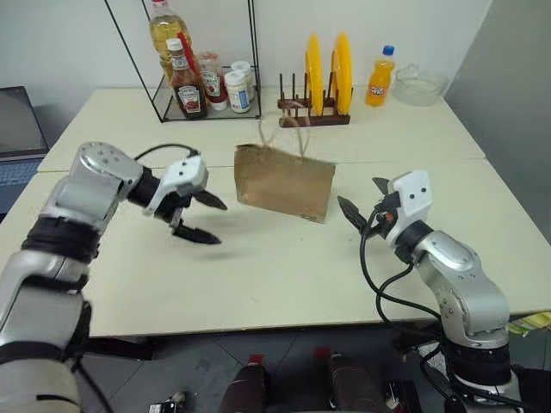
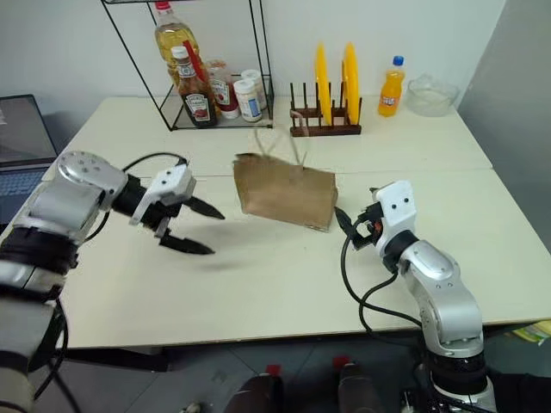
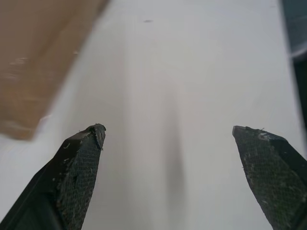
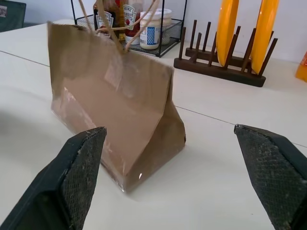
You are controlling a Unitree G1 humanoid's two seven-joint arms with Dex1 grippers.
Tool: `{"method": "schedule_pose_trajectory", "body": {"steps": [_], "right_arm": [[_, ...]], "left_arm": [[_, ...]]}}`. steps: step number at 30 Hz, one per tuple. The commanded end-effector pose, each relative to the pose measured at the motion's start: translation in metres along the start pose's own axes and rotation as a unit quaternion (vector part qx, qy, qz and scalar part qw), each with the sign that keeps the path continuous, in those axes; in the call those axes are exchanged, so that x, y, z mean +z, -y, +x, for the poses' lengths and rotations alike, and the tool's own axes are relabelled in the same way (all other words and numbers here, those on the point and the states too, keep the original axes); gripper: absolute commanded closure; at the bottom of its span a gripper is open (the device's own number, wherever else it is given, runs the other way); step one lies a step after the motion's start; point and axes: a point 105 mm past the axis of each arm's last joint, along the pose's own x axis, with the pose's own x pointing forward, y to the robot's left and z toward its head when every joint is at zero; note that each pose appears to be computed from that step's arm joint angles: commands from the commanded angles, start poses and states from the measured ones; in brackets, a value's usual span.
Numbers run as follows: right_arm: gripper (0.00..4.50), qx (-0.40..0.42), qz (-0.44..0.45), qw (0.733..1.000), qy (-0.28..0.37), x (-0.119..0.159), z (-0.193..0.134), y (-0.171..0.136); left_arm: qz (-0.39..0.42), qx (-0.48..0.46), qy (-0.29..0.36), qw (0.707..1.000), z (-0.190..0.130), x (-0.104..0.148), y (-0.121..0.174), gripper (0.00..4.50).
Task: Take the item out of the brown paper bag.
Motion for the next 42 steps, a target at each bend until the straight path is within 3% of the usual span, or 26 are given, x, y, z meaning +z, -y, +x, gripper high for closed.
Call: {"method": "schedule_pose_trajectory", "body": {"steps": [1, 5, 9, 13, 16, 22, 25, 27, 33, 42], "right_arm": [[0.01, 0.005, -0.012, 0.999, 0.034, 0.016, 0.001, 0.004], [0.01, 0.008, -0.016, 0.999, 0.034, 0.015, 0.003, 0.005], [0.01, 0.013, -0.029, 0.999, 0.032, 0.015, 0.0, 0.007], [0.01, 0.046, -0.045, 0.997, 0.031, 0.02, -0.002, 0.0], [0.01, 0.104, -0.047, 0.993, 0.032, 0.024, -0.004, -0.018], [0.01, 0.112, -0.052, 0.992, 0.021, 0.023, -0.003, -0.021], [0.01, 0.096, -0.051, 0.994, 0.017, 0.022, -0.005, -0.019], [0.01, 0.09, -0.05, 0.995, 0.015, 0.021, -0.007, -0.018], [0.01, 0.074, -0.044, 0.996, 0.006, 0.016, -0.015, -0.02], [0.01, 0.068, -0.042, 0.997, 0.005, 0.014, -0.015, -0.017]], "left_arm": [[0.014, -0.031, 0.006, 0.999, 0.004, 0.007, 0.022, 0.0], [0.022, -0.012, 0.002, 1.0, 0.002, 0.0, 0.024, 0.0], [0.021, 0.145, 0.056, 0.988, -0.03, 0.016, -0.028, 0.0], [0.004, 0.327, 0.167, 0.93, -0.062, 0.048, -0.087, 0.0], [0.001, 0.42, 0.208, 0.883, -0.07, 0.067, -0.12, 0.0], [0.001, 0.526, 0.174, 0.833, -0.055, 0.079, -0.156, 0.0], [0.029, 0.558, 0.116, 0.821, -0.042, 0.078, -0.164, 0.0], [0.038, 0.552, 0.084, 0.829, -0.031, 0.075, -0.165, 0.0], [0.027, 0.437, 0.048, 0.898, 0.0, 0.068, -0.154, 0.0], [0.044, 0.207, 0.012, 0.977, 0.014, 0.053, -0.11, 0.0]]}}
